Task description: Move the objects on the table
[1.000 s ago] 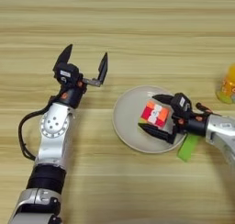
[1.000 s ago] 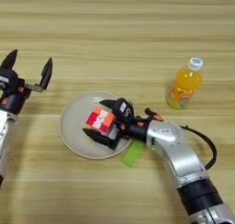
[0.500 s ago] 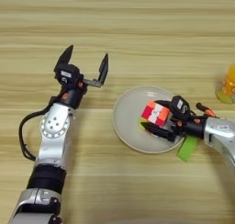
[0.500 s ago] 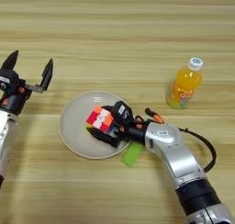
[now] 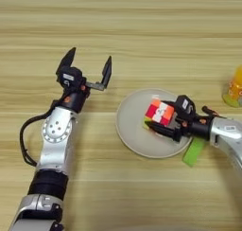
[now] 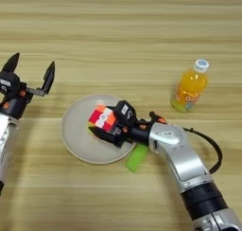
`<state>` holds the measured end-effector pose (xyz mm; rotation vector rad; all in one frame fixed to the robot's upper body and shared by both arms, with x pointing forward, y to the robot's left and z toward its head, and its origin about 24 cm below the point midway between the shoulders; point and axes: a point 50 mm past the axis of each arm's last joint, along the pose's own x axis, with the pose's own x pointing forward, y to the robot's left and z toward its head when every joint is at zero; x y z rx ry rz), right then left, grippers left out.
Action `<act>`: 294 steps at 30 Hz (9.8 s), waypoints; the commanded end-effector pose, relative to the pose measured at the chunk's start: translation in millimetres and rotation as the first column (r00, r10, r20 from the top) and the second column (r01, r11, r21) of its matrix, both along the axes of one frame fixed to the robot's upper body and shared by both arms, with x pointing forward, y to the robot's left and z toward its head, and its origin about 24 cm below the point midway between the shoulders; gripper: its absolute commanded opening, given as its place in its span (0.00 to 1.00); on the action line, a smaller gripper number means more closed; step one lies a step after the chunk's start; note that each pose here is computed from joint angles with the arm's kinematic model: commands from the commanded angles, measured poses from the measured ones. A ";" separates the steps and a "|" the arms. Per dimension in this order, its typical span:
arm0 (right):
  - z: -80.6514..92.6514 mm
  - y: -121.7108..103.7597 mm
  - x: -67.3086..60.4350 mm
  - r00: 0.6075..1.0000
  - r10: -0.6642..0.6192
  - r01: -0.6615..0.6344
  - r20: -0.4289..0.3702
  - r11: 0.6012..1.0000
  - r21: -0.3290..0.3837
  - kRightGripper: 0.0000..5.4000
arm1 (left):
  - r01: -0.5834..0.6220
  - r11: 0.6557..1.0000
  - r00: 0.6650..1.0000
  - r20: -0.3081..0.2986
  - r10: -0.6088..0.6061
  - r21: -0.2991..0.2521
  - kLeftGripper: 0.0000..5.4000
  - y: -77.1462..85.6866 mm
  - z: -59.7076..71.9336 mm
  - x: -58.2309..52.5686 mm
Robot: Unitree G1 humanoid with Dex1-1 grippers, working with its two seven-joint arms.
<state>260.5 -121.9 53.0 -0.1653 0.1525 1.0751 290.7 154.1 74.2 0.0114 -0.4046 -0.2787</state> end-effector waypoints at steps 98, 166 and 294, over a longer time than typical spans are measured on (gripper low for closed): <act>113.6 5.6 -50.8 0.800 0.575 -0.580 0.174 0.814 -0.027 0.75 | 0.905 0.354 0.399 -0.181 -0.899 0.235 0.61 -42.2 36.9 -82.2; 87.8 -36.3 -27.7 0.963 -0.146 0.041 0.227 0.912 0.408 1.00 | 0.366 0.905 0.859 -0.453 -0.239 0.216 0.61 -9.0 -42.7 5.6; 58.1 -136.4 29.9 0.564 -0.813 0.781 0.143 0.582 0.227 1.00 | -0.171 0.985 0.984 -0.046 0.171 0.009 1.00 18.1 0.1 -11.8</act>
